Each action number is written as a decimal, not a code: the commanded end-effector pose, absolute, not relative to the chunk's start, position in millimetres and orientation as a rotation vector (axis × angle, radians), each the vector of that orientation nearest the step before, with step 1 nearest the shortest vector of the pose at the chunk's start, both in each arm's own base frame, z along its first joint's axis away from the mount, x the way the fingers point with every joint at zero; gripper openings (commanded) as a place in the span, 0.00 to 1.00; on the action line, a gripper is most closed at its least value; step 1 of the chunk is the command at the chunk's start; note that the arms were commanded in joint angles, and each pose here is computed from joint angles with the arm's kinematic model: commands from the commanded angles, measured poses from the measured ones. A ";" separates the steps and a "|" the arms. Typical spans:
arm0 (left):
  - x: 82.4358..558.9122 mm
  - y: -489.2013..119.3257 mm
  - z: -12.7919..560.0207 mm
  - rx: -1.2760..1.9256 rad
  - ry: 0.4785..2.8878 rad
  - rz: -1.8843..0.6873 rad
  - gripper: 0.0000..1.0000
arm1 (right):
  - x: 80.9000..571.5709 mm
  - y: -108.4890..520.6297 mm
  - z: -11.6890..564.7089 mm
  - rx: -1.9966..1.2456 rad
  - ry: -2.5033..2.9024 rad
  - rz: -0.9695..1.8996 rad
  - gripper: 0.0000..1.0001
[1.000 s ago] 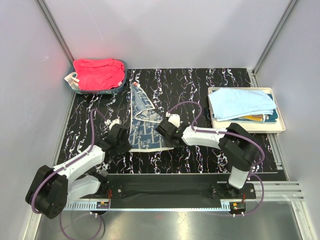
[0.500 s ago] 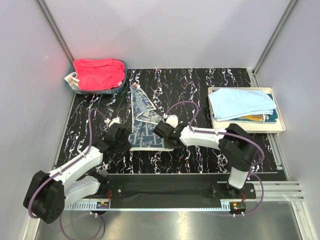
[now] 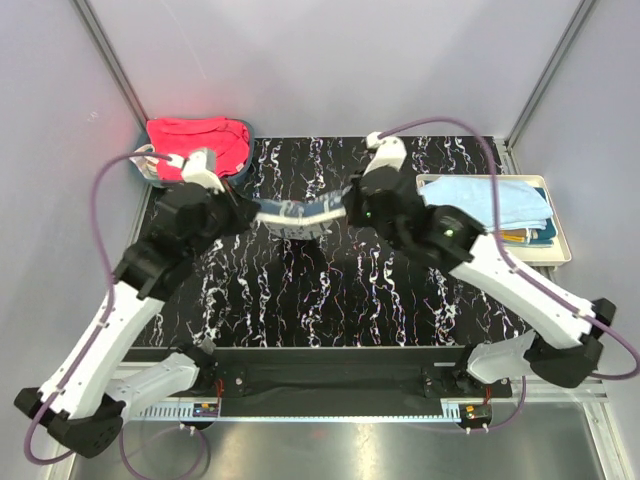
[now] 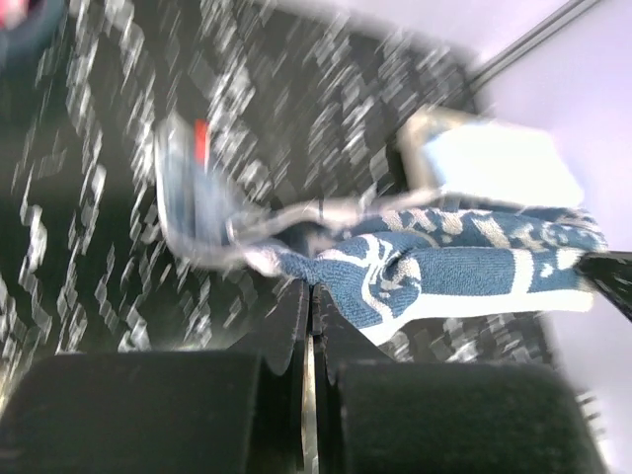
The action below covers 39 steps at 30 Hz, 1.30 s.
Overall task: Fold and stack the towels
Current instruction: Flatten out the crumpled towel
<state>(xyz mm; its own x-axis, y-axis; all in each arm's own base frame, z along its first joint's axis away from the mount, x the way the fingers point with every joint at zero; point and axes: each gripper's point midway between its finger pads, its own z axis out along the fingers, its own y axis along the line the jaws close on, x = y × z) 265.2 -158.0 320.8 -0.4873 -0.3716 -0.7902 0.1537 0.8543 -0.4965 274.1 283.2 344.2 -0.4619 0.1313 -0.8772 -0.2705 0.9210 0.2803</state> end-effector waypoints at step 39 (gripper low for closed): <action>471.1 -166.3 553.6 -0.117 1.451 -0.816 0.00 | 495.1 186.8 501.5 0.013 1.626 0.504 0.00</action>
